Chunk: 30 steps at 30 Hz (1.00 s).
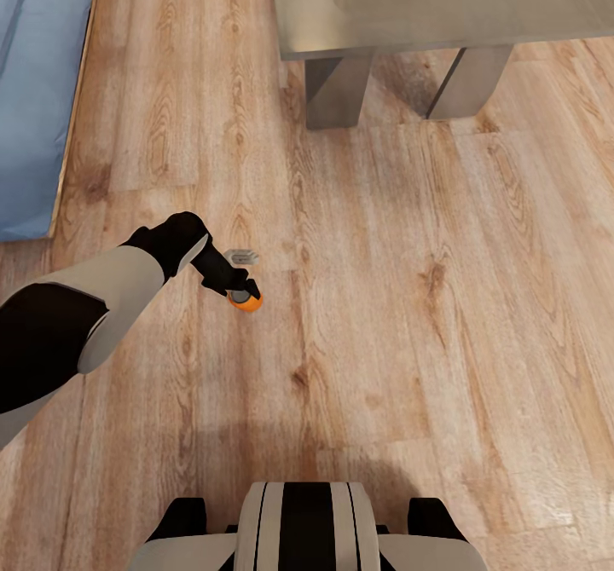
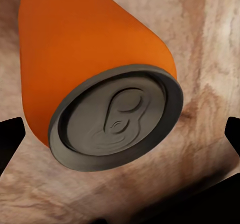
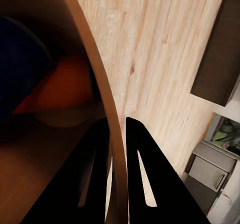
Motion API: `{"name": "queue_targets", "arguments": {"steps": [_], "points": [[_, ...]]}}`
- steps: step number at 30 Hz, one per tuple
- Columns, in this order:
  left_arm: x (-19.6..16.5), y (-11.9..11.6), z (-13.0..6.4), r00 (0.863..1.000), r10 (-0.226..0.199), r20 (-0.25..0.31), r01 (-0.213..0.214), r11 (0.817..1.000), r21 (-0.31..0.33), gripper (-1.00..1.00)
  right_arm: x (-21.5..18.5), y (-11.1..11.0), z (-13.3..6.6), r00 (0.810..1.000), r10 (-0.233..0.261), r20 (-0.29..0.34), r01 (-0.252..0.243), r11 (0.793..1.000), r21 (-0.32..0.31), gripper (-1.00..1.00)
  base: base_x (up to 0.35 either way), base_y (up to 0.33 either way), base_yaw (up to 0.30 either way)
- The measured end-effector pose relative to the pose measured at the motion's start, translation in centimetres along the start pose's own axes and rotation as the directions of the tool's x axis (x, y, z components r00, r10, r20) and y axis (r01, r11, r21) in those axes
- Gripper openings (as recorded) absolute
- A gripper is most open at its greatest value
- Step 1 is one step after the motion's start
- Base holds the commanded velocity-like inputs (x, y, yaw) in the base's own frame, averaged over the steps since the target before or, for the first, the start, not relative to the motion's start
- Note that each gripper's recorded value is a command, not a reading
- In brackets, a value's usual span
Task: Put the three can of soda from the living room inside the tash can in the kitchen.
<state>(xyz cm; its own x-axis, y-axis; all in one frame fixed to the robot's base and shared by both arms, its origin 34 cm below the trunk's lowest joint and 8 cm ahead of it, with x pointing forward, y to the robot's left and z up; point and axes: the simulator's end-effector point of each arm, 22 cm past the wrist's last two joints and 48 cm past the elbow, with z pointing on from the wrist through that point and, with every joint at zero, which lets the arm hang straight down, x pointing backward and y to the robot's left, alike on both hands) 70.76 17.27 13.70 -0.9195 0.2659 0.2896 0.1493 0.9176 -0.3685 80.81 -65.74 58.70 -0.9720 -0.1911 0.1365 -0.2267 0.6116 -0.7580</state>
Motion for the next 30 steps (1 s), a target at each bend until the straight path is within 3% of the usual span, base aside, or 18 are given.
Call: {"name": "queue_targets", "arguments": {"steps": [21,30], "points": [[-0.3,0.1,-0.1,1.0,0.009,0.014,-0.009,1.0,-0.001,1.0,1.0,1.4,1.0,0.999,-0.023,-0.026,0.023,1.0,0.0,-1.0,0.045,0.019,0.0],[-0.3,0.1,-0.1,1.0,0.009,0.013,-0.009,1.0,-0.001,1.0,1.9,2.0,1.8,0.999,-0.005,-0.036,0.004,1.0,-0.022,-1.0,0.003,0.002,0.0]]}}
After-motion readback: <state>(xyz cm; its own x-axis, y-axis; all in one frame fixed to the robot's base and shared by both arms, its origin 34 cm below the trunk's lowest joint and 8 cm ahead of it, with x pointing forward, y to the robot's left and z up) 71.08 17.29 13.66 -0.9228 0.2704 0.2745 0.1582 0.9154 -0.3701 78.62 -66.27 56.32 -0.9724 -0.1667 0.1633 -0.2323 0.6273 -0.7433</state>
